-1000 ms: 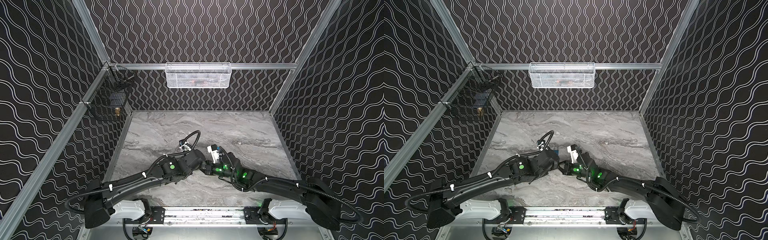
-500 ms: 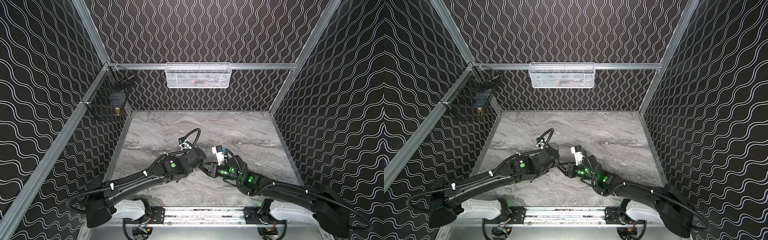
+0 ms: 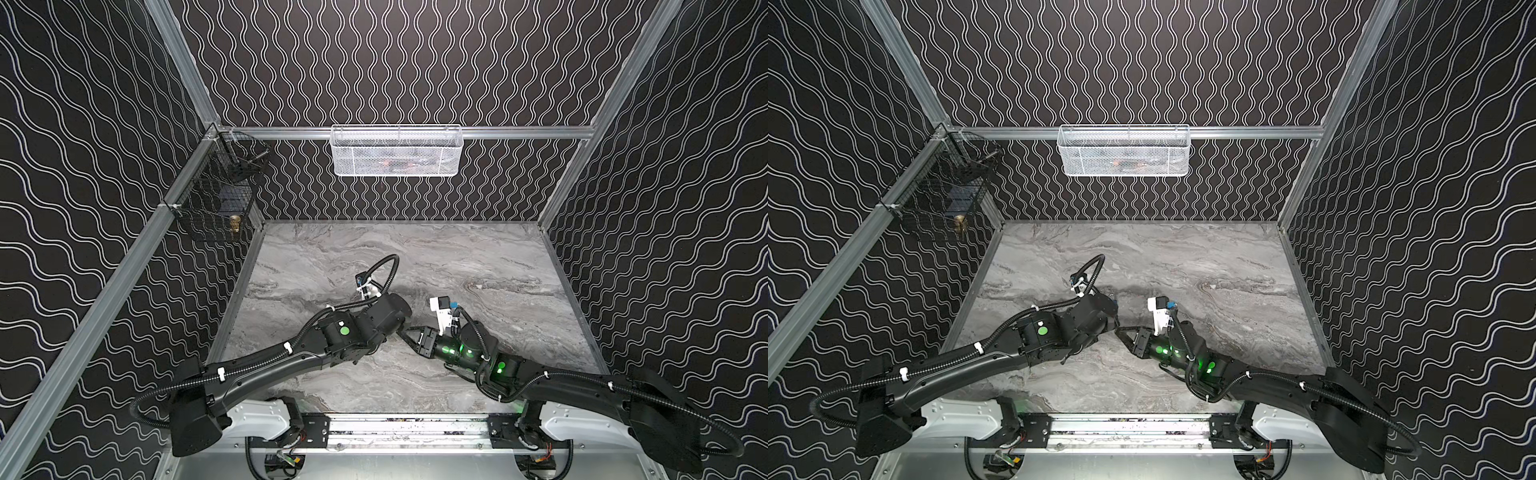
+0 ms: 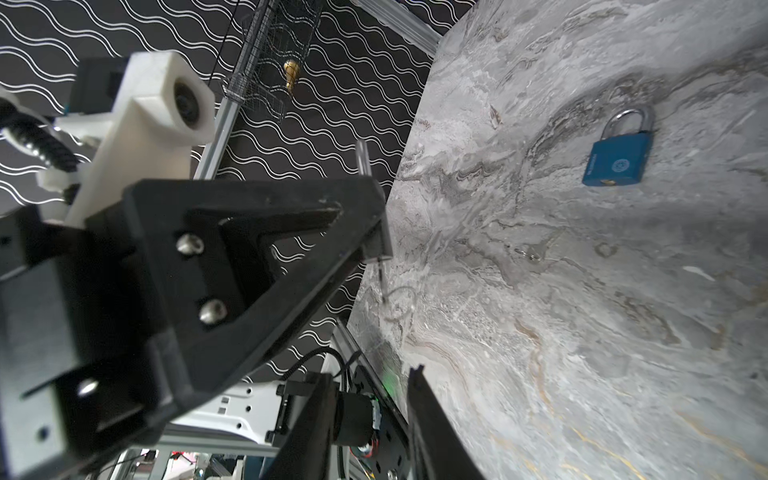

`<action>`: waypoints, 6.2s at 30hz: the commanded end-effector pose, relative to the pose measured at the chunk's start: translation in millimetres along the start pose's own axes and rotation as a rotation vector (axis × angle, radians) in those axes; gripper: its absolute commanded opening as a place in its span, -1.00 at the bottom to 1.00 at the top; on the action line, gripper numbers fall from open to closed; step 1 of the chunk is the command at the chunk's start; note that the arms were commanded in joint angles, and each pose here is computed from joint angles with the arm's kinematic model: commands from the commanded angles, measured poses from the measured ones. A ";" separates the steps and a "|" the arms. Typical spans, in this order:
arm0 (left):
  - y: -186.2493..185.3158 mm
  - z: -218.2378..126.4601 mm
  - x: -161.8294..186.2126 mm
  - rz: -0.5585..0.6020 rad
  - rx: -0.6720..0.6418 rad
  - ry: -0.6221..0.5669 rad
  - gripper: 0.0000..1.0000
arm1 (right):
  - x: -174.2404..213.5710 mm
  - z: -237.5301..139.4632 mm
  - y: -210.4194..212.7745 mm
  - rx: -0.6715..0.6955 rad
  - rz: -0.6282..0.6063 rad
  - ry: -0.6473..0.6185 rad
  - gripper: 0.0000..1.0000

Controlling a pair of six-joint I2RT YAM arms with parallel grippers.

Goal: Unlock with the key

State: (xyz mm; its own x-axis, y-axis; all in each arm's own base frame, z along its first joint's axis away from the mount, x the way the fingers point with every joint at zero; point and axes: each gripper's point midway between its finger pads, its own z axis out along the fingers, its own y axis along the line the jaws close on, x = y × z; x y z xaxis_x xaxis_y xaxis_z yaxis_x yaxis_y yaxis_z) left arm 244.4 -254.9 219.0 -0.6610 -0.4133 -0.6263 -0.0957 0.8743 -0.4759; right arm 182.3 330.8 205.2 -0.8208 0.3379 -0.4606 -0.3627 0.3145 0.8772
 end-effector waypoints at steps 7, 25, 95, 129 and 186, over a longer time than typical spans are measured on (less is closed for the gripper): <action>-7.5 -2.3 -9.7 0.002 0.024 -0.038 -0.76 | -27.0 8.4 9.3 0.014 0.007 -0.147 -0.53; -8.8 -3.2 -11.6 0.010 0.026 -0.043 -0.78 | -22.5 20.6 -0.5 0.056 0.013 -0.129 -0.74; -7.3 -12.6 -17.3 -0.037 0.075 -0.038 -0.83 | -26.9 30.1 9.4 0.117 -0.016 -0.139 -0.78; -36.1 -32.1 -6.2 -0.172 0.285 0.080 -0.84 | -45.9 8.2 62.8 -0.142 0.059 -0.207 -1.00; 4.4 -36.9 -19.8 0.542 0.236 -0.166 -0.91 | -57.4 -37.3 30.5 0.267 -0.223 -0.036 0.55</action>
State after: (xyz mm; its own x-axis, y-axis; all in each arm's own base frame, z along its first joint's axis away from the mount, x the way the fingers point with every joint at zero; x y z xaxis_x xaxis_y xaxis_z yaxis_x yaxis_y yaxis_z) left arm 226.0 -222.3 236.9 -0.5472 -0.0384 -0.8361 0.2944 0.9263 -0.2353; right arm 204.6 296.8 282.9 -0.6845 0.3596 -0.6342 -0.4126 0.5261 0.7437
